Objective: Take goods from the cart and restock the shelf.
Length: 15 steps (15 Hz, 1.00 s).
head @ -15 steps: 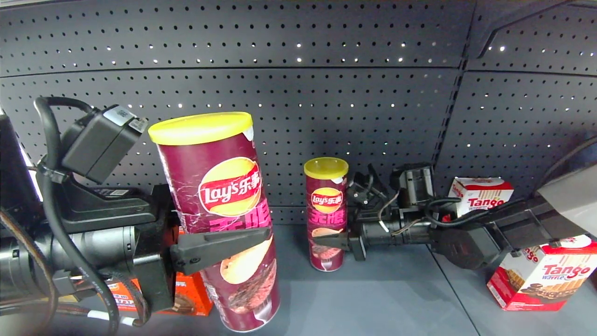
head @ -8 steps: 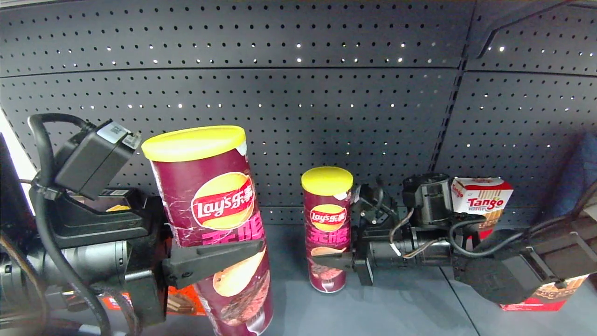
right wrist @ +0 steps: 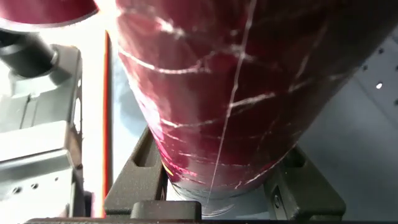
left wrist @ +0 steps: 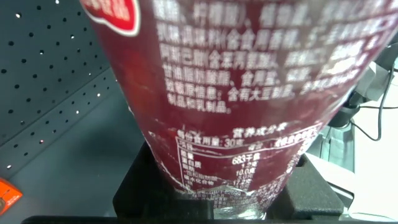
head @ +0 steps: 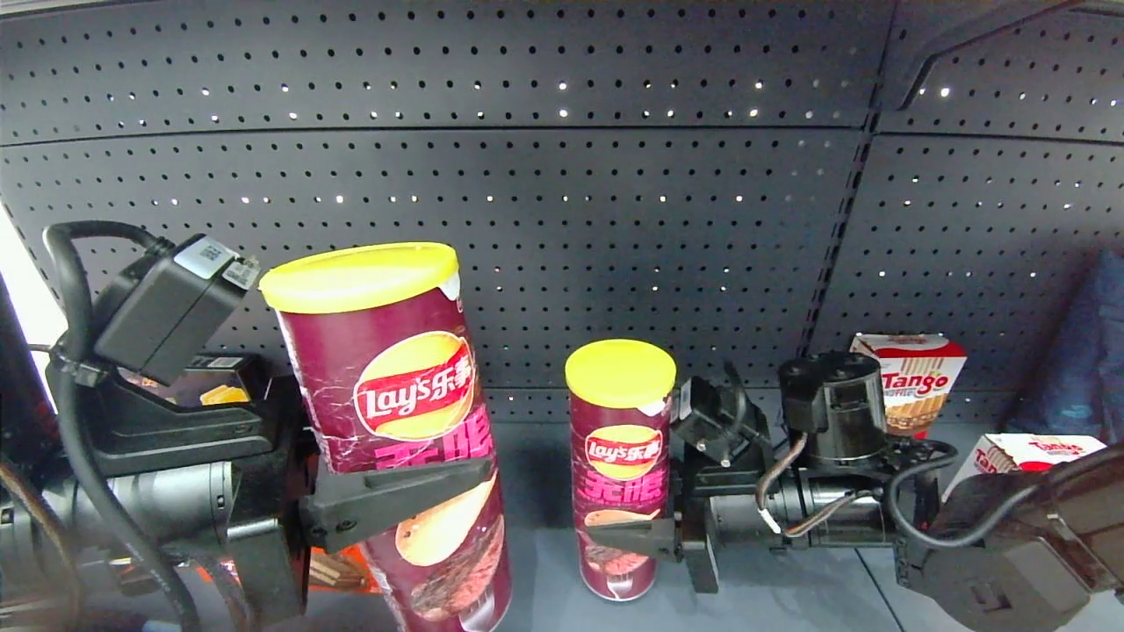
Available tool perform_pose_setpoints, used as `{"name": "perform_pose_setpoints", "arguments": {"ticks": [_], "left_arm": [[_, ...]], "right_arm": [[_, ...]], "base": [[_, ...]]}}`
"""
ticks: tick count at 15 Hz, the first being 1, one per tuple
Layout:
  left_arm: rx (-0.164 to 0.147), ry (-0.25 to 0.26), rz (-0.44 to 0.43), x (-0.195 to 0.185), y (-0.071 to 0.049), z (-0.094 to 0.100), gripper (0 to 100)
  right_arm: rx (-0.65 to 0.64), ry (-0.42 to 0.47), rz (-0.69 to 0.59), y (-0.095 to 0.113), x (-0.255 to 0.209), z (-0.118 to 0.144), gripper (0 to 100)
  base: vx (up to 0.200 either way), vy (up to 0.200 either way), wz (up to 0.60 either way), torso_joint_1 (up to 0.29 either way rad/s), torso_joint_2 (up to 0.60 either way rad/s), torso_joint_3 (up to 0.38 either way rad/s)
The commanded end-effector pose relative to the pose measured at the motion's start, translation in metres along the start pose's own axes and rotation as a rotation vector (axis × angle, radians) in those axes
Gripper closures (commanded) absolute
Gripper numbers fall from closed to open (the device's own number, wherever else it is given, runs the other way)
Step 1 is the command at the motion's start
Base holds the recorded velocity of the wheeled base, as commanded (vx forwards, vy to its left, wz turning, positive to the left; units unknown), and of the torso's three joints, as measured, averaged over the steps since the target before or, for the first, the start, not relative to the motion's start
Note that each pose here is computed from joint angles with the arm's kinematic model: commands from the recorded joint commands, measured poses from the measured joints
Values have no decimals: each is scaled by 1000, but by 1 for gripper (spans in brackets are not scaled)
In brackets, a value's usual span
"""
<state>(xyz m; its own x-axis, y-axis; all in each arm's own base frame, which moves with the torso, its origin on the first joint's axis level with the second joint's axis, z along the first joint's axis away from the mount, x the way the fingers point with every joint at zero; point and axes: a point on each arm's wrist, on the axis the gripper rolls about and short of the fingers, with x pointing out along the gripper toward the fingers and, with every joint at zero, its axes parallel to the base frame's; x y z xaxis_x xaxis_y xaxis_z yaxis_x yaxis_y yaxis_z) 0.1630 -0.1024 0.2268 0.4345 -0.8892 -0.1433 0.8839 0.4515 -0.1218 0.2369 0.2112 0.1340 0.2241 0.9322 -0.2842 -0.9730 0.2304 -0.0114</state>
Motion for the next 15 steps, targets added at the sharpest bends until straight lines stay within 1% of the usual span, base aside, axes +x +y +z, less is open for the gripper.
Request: {"name": "perform_pose_setpoints", "arguments": {"ticks": [1, 5, 7, 9, 15], "left_arm": [[-1, 1, 0, 0, 0, 0, 100], [-3, 4, 3, 0, 0, -1, 100], [-8, 10, 5, 0, 0, -3, 100], [-10, 14, 6, 0, 0, -5, 100], [-13, 15, 8, 1, 1, -5, 100]], "right_arm": [[-6, -8, 1, 10, -12, -3, 100], [19, -32, 13, 22, -18, -5, 100], [9, -49, 11, 23, -18, -8, 100], [32, -37, 28, 29, -17, -15, 100], [35, -35, 31, 27, -11, -21, 100]], "base": [[0, 0, 0, 0, 0, 0], [0, 0, 0, 0, 0, 0], [0, 0, 0, 0, 0, 0], [0, 0, 0, 0, 0, 0], [0, 0, 0, 0, 0, 0]]}}
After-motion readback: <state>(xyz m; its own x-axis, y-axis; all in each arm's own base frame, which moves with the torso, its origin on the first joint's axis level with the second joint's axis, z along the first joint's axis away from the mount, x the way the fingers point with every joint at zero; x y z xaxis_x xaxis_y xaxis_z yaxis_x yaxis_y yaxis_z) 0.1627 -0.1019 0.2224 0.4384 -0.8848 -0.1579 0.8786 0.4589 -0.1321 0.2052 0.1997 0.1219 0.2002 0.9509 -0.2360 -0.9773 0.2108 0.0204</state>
